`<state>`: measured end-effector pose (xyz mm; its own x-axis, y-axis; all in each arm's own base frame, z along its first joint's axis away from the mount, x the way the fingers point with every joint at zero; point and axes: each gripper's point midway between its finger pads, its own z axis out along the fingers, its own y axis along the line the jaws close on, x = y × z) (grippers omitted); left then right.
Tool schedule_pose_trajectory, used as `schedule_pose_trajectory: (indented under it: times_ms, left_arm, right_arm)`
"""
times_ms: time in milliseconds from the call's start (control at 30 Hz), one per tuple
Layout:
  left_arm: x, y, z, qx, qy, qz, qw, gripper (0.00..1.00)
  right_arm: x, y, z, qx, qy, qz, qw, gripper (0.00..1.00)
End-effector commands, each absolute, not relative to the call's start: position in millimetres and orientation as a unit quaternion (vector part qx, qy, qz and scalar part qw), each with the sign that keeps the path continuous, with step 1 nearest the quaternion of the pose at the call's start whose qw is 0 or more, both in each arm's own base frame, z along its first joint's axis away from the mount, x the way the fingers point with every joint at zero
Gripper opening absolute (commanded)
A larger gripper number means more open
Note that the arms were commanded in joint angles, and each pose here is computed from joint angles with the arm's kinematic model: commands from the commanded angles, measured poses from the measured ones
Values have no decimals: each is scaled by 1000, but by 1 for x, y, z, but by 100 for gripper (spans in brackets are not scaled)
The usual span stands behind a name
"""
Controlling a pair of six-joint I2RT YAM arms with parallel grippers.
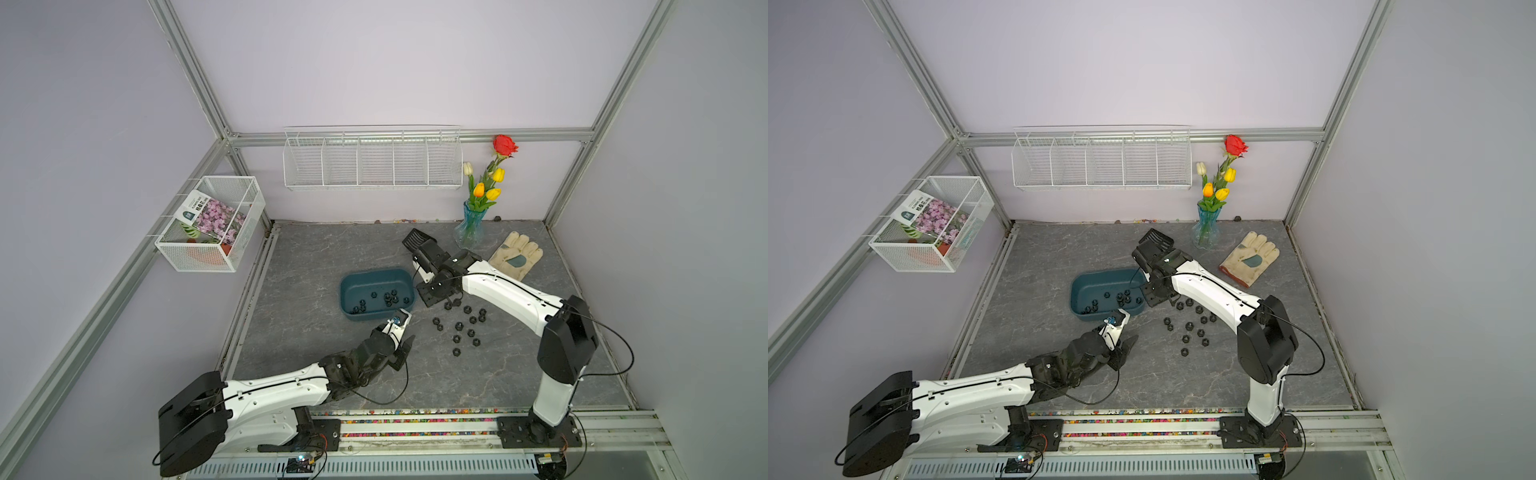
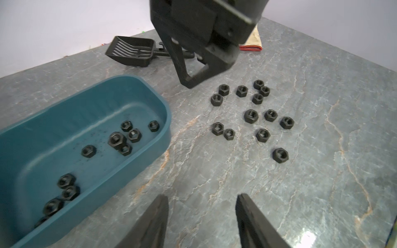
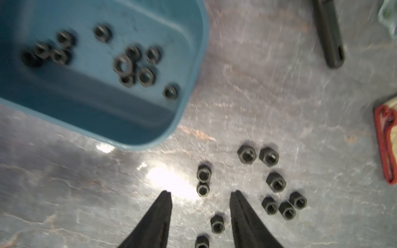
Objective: Put the nuts on the desktop into the storage box
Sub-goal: Pick up the nut from the center of the board.
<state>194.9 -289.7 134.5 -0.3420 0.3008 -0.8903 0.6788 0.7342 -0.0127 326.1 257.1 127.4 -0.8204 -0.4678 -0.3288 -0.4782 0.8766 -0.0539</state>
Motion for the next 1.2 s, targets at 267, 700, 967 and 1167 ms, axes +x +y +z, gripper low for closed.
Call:
schedule_pose_trajectory:
  times_ms: [267, 700, 967, 1167]
  left_arm:
    - [188, -307, 141, 299, 792, -234, 477, 56]
    - [184, -304, 132, 297, 800, -232, 467, 56]
    - [185, -305, 132, 297, 799, -230, 469, 56]
    - [185, -304, 131, 296, 801, -230, 467, 55]
  right_arm:
    - [298, 246, 67, -239, 963, 30, 123, 49]
    - [303, 242, 24, -217, 972, 22, 87, 43]
    - [308, 235, 19, -210, 974, 10, 86, 60]
    - [305, 234, 13, -208, 975, 12, 78, 54]
